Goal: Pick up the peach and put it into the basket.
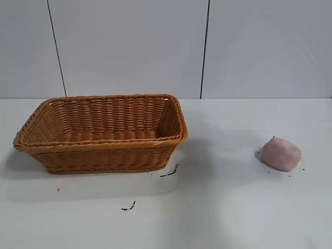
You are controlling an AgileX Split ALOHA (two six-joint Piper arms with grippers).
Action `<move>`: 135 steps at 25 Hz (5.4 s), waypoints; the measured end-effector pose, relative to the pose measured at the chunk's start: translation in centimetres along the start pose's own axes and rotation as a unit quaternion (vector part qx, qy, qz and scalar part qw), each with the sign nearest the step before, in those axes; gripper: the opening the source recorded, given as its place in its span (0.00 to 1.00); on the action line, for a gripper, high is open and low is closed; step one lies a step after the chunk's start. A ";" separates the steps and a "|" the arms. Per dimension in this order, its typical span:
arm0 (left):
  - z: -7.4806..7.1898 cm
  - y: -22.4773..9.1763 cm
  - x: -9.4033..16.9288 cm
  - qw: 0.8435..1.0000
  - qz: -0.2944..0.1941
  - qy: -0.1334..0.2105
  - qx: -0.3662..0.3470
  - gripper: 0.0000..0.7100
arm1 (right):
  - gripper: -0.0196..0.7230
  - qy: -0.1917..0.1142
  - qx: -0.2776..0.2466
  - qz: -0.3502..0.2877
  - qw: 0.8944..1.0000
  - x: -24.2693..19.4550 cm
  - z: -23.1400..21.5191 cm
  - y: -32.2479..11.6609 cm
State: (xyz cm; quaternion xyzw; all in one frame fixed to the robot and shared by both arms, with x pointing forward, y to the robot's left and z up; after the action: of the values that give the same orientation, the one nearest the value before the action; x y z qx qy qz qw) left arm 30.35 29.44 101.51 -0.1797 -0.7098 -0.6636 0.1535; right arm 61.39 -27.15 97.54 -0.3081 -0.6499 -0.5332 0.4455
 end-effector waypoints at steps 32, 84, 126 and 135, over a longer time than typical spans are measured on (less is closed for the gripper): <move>0.0 0.0 0.0 1.000 0.000 0.000 0.000 0.97 | 0.22 -0.004 -0.006 0.127 0.992 -16.2 -0.2 -3.3; 0.0 0.0 0.0 1.000 0.000 0.000 0.000 0.97 | 0.75 0.109 0.258 -0.036 0.959 -15.6 31.0 9.2; 0.0 0.0 0.0 1.000 0.000 0.000 0.000 0.97 | 0.95 -0.058 -0.028 -0.028 0.998 -5.0 -6.6 14.9; 0.0 0.0 0.0 1.000 0.000 0.000 0.000 0.97 | 0.95 -0.036 -0.036 -0.038 0.998 2.6 -4.5 12.1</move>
State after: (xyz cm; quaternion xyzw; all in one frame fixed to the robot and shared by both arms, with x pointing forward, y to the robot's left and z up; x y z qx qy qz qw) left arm 30.35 29.44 101.51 -0.1797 -0.7098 -0.6636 0.1535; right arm 72.02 -28.78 105.15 -0.3182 -0.6573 -0.5610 0.3900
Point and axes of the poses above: a point on each arm's last joint axis where the gripper is mounted, x pointing back along that axis away from the gripper, z along the wrist's bending axis when the last joint is at zero, y = z × x, the point moved 8 cm from there along -x, pointing out along that axis toward the gripper, and after that the axes turned 7 degrees about x, right-handed, at the moved point
